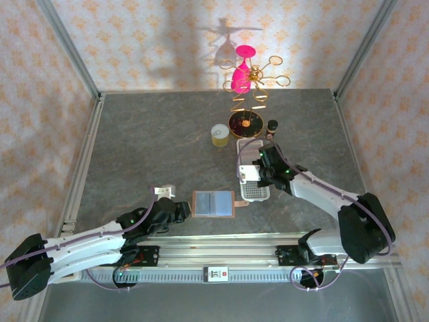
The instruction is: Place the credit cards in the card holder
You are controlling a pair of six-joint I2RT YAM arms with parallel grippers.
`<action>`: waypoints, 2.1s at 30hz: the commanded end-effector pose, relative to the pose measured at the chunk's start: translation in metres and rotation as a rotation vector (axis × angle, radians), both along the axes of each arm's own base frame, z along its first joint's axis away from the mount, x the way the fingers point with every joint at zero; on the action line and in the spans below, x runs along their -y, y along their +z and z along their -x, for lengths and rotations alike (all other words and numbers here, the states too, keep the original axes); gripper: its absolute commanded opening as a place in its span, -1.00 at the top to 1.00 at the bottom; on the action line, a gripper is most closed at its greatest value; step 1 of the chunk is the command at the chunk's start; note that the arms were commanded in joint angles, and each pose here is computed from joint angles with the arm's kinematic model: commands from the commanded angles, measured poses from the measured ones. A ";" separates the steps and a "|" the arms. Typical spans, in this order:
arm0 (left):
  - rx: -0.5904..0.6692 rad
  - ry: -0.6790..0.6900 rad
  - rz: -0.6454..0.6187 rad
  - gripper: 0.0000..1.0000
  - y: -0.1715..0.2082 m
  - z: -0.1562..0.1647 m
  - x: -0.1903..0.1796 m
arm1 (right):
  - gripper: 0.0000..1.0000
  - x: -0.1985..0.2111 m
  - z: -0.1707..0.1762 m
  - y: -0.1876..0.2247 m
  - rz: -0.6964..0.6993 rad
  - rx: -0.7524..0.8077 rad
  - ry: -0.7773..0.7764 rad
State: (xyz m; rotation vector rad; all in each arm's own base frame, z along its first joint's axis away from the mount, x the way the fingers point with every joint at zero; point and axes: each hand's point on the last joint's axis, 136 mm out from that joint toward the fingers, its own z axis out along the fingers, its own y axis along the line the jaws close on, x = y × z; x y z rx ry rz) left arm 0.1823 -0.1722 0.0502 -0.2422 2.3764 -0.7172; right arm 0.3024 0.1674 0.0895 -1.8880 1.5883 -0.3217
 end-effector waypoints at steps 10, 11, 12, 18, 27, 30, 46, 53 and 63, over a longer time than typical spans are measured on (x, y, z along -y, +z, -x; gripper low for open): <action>0.007 -0.050 -0.040 -0.14 0.005 -0.004 0.010 | 0.72 -0.026 0.041 0.060 -0.339 -0.166 -0.085; 0.006 -0.049 -0.056 -0.18 0.006 -0.006 0.010 | 0.76 -0.030 0.049 0.067 -0.391 -0.199 -0.096; 0.003 -0.051 -0.074 -0.21 0.006 -0.007 0.011 | 0.79 -0.035 0.056 0.073 -0.437 -0.233 -0.100; -0.027 -0.073 -0.190 -0.30 0.001 -0.014 0.014 | 1.00 -0.045 0.073 0.115 -0.706 -0.283 -0.199; -0.083 -0.081 -0.277 -0.30 -0.011 -0.016 0.016 | 0.30 -0.004 0.048 0.090 -0.493 -0.083 -0.335; -0.069 -0.077 -0.265 -0.30 -0.006 -0.017 0.016 | -0.02 -0.002 0.052 0.070 -0.388 -0.132 -0.308; -0.035 -0.088 -0.228 -0.31 0.000 -0.014 0.013 | -0.40 0.004 0.010 0.015 -0.052 -0.007 -0.209; -0.056 -0.112 -0.201 -0.31 -0.006 -0.009 0.016 | -0.43 -0.003 -0.015 0.001 -0.016 -0.001 -0.146; -0.083 -0.127 -0.202 -0.32 -0.012 -0.005 0.019 | -0.24 -0.015 -0.029 -0.019 0.009 -0.039 -0.105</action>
